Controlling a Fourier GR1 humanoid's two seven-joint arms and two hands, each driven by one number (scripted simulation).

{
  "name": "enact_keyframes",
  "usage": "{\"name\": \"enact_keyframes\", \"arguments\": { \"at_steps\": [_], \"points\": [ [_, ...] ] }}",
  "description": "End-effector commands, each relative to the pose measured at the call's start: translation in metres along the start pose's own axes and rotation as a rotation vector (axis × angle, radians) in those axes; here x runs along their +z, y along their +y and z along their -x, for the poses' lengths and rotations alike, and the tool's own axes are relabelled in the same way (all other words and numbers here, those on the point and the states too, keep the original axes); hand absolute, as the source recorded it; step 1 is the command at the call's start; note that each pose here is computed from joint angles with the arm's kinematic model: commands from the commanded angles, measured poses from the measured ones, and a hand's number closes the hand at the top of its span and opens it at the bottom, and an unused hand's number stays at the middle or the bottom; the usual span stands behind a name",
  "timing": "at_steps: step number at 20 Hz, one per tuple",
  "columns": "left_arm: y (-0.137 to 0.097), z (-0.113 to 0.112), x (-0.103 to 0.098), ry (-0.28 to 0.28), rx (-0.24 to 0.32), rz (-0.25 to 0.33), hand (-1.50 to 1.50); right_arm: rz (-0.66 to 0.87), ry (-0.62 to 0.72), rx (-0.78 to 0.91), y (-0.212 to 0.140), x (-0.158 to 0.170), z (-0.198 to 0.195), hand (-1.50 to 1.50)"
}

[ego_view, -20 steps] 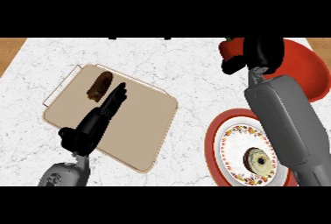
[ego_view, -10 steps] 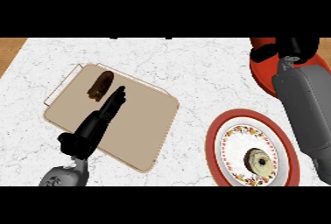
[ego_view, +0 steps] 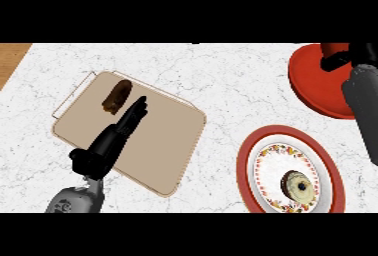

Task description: Pick the bell pepper from the plate and place it in the bowl

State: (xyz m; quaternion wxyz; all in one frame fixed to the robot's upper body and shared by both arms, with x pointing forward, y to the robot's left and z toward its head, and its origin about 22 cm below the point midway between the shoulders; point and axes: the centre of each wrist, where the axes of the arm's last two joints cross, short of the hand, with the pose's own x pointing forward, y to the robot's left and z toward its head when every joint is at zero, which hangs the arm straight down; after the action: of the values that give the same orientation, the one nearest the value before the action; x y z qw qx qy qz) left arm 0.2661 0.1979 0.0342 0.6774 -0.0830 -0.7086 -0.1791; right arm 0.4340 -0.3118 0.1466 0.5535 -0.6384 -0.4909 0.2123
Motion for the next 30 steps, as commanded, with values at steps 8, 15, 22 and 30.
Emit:
{"name": "enact_keyframes", "arguments": {
  "at_steps": [8,15,22,30],
  "points": [
    [0.004,-0.011,-0.011,-0.032,-0.006,0.031,0.0,-0.381,0.076,-0.176,0.022,-0.014,0.06,-1.5],
    [-0.002,0.003,-0.002,-0.013,0.0,0.004,0.0,-0.178,0.057,-0.317,-0.007,-0.033,0.09,-1.5],
    [-0.003,-0.002,-0.004,-0.016,-0.006,-0.009,0.0,0.011,0.244,-0.574,-0.02,-0.039,0.101,-1.5],
    [0.01,0.009,0.013,0.009,0.001,-0.036,0.0,0.105,0.357,-0.694,-0.037,-0.027,0.195,-1.5]
  ]
}}
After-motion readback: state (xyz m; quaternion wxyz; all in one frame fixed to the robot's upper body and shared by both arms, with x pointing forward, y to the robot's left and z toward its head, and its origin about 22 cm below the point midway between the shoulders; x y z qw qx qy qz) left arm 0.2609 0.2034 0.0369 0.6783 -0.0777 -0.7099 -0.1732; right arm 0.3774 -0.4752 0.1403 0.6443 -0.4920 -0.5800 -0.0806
